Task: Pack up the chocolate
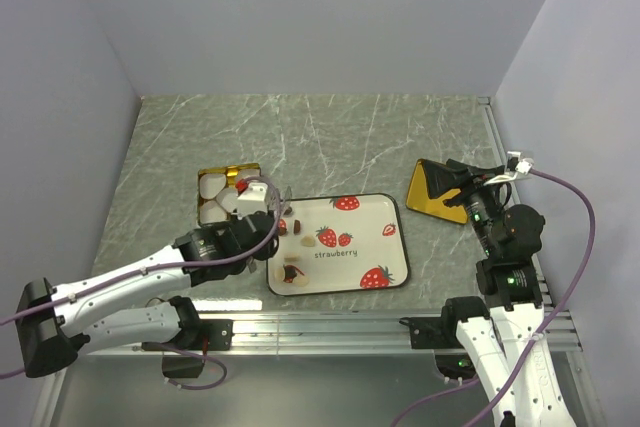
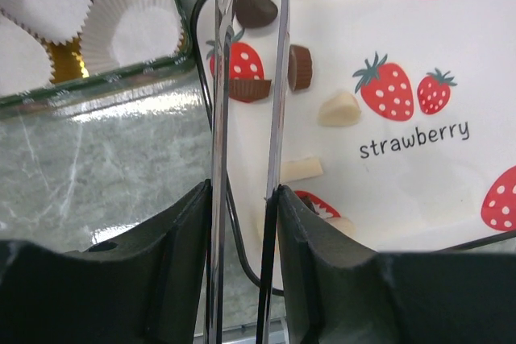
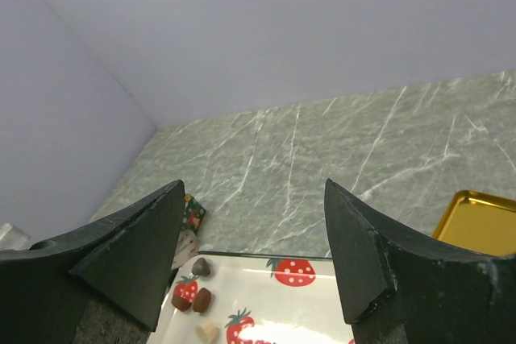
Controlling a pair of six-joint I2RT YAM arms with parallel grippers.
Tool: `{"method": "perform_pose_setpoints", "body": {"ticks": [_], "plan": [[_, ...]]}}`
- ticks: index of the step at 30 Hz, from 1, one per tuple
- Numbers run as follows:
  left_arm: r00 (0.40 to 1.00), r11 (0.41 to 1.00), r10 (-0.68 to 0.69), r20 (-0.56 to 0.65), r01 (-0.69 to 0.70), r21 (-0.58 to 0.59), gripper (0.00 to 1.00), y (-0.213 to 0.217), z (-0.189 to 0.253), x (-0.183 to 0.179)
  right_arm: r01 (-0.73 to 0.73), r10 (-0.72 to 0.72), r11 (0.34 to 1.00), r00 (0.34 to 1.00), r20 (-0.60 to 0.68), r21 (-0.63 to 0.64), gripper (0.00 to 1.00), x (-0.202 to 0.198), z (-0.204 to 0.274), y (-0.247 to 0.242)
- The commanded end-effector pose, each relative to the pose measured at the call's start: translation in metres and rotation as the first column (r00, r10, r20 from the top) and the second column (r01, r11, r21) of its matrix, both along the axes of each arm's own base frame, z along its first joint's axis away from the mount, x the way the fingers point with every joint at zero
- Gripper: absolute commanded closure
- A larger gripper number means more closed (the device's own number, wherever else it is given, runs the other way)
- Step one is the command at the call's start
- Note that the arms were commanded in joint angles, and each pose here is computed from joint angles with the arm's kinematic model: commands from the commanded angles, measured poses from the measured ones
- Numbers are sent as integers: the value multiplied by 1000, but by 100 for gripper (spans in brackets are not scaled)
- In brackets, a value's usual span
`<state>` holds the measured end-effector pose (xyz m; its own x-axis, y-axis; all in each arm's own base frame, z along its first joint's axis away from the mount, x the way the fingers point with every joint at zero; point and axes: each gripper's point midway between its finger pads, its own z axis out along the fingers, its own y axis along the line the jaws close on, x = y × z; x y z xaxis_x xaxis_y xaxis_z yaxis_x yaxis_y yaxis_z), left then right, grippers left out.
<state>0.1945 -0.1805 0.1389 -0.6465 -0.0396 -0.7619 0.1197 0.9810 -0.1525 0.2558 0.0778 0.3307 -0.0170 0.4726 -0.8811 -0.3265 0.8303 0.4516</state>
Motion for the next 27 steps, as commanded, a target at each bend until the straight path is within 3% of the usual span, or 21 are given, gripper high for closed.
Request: {"method": "perform_pose_setpoints", "body": {"ticks": [1,21,27], "plan": [[999,1000,29,-14,-29,-7,57,-2,-10,-2,-21,21,1000,999,46,-2,24,-2,9,4],[997,999,19,-75,-16,35,54,-14,-36,-13,-42,42,999,998,51,3,24,-4,10,7],[997,999,17,-74,-14,47,59,-17,-37,-11,-40,40,999,998,50,1,24,-4,10,7]]}}
